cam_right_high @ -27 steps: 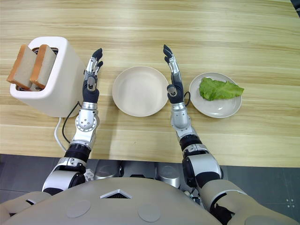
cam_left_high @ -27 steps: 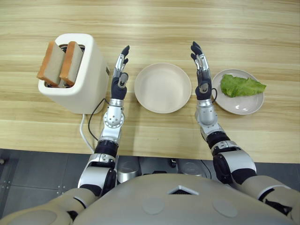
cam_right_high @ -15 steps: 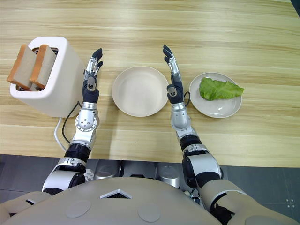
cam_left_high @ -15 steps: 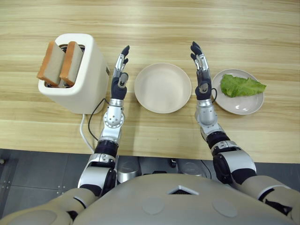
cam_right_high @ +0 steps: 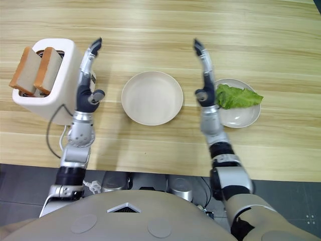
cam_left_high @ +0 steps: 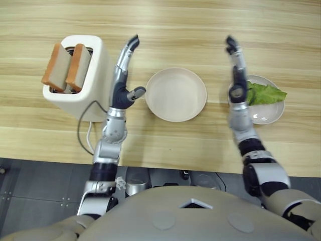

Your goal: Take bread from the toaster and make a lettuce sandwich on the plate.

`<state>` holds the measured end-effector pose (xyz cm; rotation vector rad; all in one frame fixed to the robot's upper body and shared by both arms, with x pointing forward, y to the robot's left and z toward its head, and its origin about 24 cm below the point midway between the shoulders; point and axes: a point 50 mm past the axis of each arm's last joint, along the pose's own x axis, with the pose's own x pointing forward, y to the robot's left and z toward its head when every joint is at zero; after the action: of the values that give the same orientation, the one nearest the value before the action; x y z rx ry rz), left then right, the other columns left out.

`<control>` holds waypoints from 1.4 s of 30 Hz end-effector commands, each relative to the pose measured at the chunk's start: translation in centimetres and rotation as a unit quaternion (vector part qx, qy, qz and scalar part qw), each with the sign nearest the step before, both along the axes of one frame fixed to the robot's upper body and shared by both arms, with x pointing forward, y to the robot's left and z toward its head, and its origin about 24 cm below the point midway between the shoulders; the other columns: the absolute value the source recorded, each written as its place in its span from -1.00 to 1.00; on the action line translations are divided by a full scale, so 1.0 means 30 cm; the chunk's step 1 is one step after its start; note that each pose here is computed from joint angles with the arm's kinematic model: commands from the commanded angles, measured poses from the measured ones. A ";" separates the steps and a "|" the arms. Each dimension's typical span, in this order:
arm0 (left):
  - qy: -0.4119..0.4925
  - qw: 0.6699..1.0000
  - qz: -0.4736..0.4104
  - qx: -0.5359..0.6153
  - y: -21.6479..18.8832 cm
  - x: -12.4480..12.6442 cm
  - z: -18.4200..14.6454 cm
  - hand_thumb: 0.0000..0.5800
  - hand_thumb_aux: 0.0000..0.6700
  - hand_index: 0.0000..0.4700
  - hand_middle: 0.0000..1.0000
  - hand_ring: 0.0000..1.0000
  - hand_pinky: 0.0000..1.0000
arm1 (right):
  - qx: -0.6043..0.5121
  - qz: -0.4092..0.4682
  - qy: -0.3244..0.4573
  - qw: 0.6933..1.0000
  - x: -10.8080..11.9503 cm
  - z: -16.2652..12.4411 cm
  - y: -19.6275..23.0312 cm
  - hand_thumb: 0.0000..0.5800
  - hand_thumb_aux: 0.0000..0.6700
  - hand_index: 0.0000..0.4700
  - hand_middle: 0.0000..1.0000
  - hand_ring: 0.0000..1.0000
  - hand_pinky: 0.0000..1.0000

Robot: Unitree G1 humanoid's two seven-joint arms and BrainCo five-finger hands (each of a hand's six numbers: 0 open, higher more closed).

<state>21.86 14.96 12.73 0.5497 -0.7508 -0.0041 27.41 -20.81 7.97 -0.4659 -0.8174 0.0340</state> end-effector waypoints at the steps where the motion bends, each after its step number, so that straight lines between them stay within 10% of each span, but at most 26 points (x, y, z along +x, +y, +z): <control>1: -0.013 0.999 0.038 0.009 0.069 -0.059 0.118 -1.00 -1.00 -1.00 -1.00 -1.00 -1.00 | -0.037 -0.075 -0.018 0.996 -0.010 0.055 -0.134 -1.00 -1.00 -1.00 -1.00 -1.00 -1.00; 9: -0.039 0.980 0.176 0.088 0.239 -0.142 0.265 -1.00 -1.00 -1.00 -1.00 -1.00 -1.00 | -0.159 -0.220 0.009 0.962 -0.018 0.086 -0.335 -1.00 -1.00 -1.00 -1.00 -1.00 -1.00; 20: 0.084 0.891 0.413 0.167 0.521 -0.145 0.156 -1.00 -1.00 -1.00 -1.00 -1.00 -1.00 | -0.390 -0.294 0.075 0.870 0.003 -0.053 -0.383 -1.00 -1.00 -1.00 -1.00 -1.00 -1.00; 29: 0.216 0.872 0.413 0.151 0.564 -0.092 -0.057 -1.00 -1.00 -1.00 -1.00 -1.00 -1.00 | -0.381 -0.290 0.073 0.875 0.012 -0.069 -0.365 -1.00 -1.00 -1.00 -1.00 -1.00 -1.00; 42: 0.237 0.862 0.421 0.154 0.573 -0.088 -0.080 -1.00 -1.00 -1.00 -1.00 -1.00 -1.00 | -0.400 -0.289 0.113 0.862 0.016 -0.108 -0.362 -1.00 -1.00 -1.00 -1.00 -1.00 -1.00</control>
<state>19.27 31.92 10.56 1.1013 0.0005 0.5429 27.90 -31.71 5.37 -1.4470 -0.4171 -0.1577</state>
